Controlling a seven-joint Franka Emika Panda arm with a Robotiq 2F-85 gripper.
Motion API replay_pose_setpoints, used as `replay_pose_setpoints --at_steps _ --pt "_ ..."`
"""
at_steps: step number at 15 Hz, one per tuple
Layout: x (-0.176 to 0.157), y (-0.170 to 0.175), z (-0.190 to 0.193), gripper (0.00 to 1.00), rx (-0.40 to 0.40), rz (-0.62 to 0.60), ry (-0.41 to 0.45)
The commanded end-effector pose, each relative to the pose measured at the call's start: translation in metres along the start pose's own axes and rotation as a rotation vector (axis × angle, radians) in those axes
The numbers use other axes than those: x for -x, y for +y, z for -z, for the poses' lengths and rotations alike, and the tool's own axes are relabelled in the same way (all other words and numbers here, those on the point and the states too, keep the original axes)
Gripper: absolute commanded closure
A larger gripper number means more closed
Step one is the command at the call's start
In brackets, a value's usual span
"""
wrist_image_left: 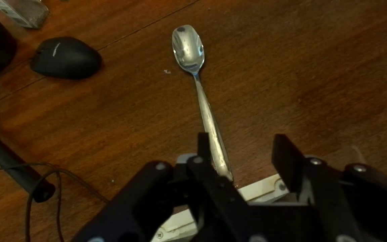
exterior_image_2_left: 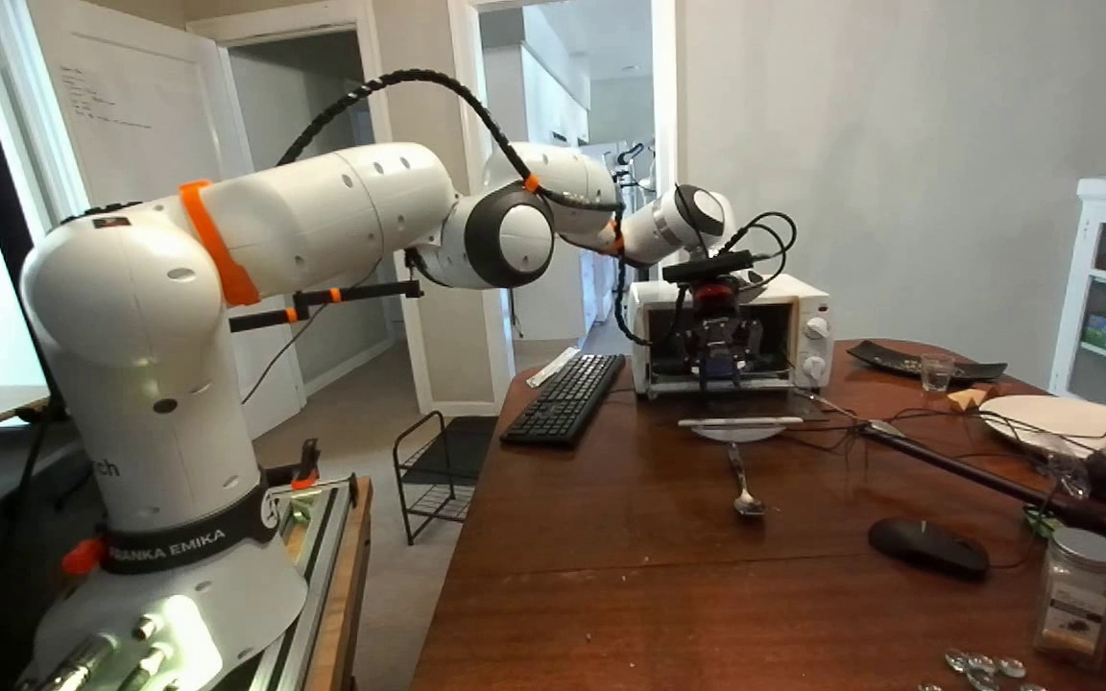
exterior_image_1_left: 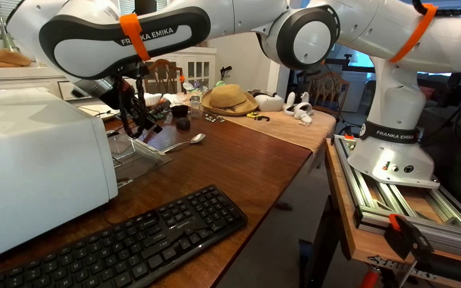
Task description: Use the silver spoon to pull out the oven rack then put the blue masking tape on top of the oven.
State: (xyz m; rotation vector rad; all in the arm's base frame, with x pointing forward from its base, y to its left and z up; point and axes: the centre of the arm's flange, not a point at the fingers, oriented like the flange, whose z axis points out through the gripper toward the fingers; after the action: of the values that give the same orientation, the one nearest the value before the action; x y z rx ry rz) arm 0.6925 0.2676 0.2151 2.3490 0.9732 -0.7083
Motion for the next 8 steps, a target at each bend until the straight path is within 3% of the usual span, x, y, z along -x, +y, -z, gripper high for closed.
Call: replay_pose_setpoints --at_steps 1,4,8 --pt "0.039 -0.008 -0.001 0.79 -0.045 -0.126 0.007" --pt "0.059 -0.004 0.006 1.0 -0.063 -0.253 0.025" --pt "0.054 0.003 0.006 1.0 -0.192 -0.429 0.055"
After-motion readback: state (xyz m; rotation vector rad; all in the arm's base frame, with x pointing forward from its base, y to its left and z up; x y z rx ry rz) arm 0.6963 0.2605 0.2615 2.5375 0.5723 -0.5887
